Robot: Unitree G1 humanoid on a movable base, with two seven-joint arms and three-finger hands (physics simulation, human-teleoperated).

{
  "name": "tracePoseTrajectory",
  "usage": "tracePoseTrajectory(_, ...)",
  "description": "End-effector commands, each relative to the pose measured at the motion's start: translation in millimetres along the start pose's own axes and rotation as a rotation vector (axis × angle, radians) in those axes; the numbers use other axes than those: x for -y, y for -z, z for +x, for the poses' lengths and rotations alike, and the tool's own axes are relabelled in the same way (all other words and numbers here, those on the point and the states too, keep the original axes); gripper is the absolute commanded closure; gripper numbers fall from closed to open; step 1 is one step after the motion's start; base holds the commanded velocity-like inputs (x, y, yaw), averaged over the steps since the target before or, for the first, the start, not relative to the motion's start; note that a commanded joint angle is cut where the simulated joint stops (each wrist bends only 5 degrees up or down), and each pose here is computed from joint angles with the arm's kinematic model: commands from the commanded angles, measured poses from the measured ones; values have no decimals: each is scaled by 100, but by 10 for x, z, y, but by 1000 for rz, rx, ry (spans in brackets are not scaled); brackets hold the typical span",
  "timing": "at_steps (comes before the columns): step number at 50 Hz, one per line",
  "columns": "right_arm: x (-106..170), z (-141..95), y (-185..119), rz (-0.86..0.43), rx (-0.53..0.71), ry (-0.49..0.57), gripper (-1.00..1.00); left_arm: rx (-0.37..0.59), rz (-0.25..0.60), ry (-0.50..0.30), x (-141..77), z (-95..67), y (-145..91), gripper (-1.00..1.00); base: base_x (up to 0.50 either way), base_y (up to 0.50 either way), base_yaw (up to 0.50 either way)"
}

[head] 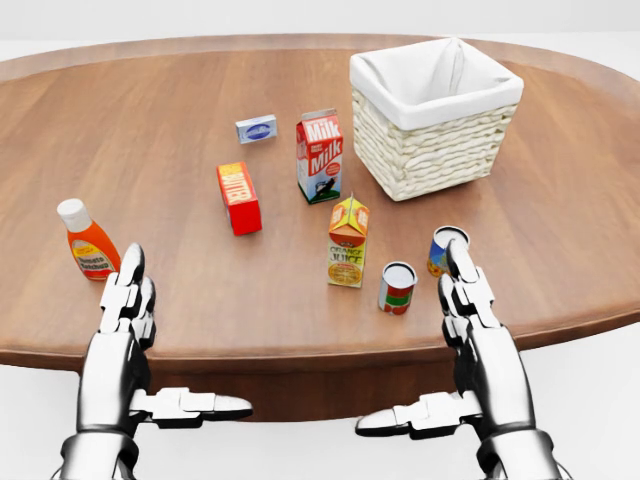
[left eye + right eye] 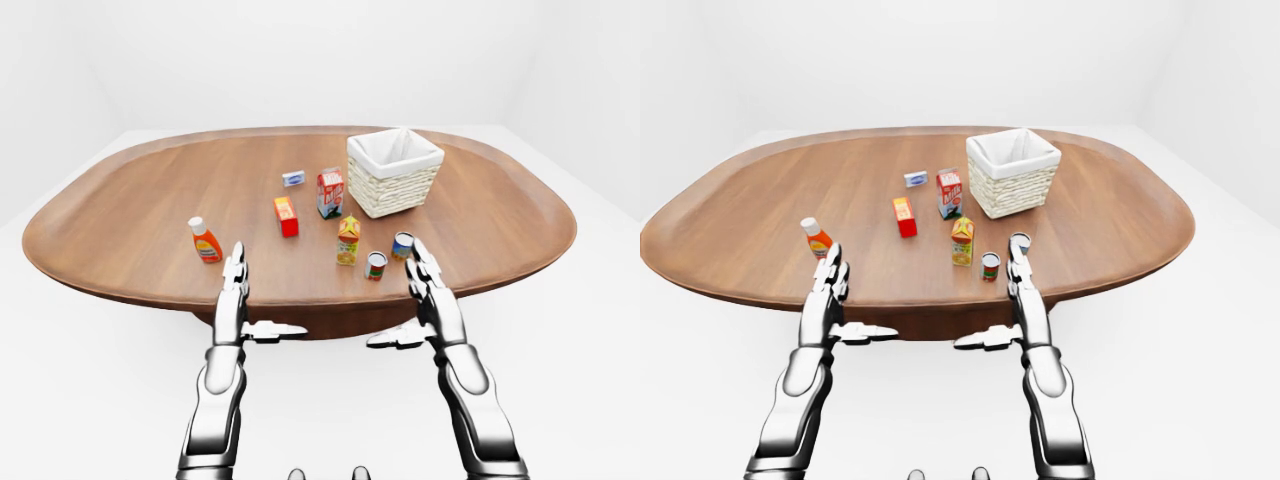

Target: Pick up the orange juice, and put it in the basket.

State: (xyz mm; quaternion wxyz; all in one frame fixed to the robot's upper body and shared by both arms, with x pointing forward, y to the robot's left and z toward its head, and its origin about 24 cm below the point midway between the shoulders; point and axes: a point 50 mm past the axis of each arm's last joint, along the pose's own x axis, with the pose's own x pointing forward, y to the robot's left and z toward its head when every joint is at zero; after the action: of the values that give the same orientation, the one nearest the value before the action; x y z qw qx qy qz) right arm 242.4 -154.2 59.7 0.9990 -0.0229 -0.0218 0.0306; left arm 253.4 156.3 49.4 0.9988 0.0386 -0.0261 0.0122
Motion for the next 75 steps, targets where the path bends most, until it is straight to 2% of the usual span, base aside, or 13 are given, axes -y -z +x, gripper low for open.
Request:
tracePoseTrajectory(1,-42,-415,-501,-109,210,-239,-100,196,92,-15,-81,-80,-382,-100,0,0,0)
tracePoseTrajectory(3,-65,-447,-512,-159,206,-246,-100,222,106,-57,-107,-43,-496,-100,0,0,0)
tracePoseTrajectory(7,-99,-481,-606,-215,302,-233,-100,266,138,22,-11,-92,-658,-100,0,0,0)
tracePoseTrajectory(13,-100,-464,-759,-204,351,-219,-100,315,138,19,-5,-144,-856,-100,0,0,0)
tracePoseTrajectory(19,-68,-446,-719,-246,354,-172,-100,310,117,13,-4,-134,-786,-100,0,0,0)
tracePoseTrajectory(21,-97,-490,-781,-203,387,-222,-100,306,117,11,-15,-126,-774,-100,2,-13,0)
tracePoseTrajectory(27,-85,-499,-874,-203,432,-209,-100,303,124,32,25,-151,-758,-100,16,-50,0)
tracePoseTrajectory(29,-105,-526,-896,-131,415,-253,-100,303,132,35,32,-150,-744,-100,16,-50,0)
tracePoseTrajectory(33,-103,-520,-881,-187,437,-235,-100,301,142,41,42,-147,-725,-100,16,-50,0)
tracePoseTrajectory(49,-110,-543,-987,-147,452,-252,-100,309,141,57,52,-182,-734,-100,16,-50,0)
tracePoseTrajectory(66,-125,-565,-982,-151,492,-262,-100,352,145,15,-91,-222,-918,-100,26,-28,0)
tracePoseTrajectory(70,-93,-601,-1092,-131,539,-248,-100,417,143,-25,-228,-302,-1132,-100,0,0,0)
tracePoseTrajectory(75,-71,-589,-1221,-126,546,-234,-100,411,154,-37,-243,-296,-1119,-100,0,0,0)
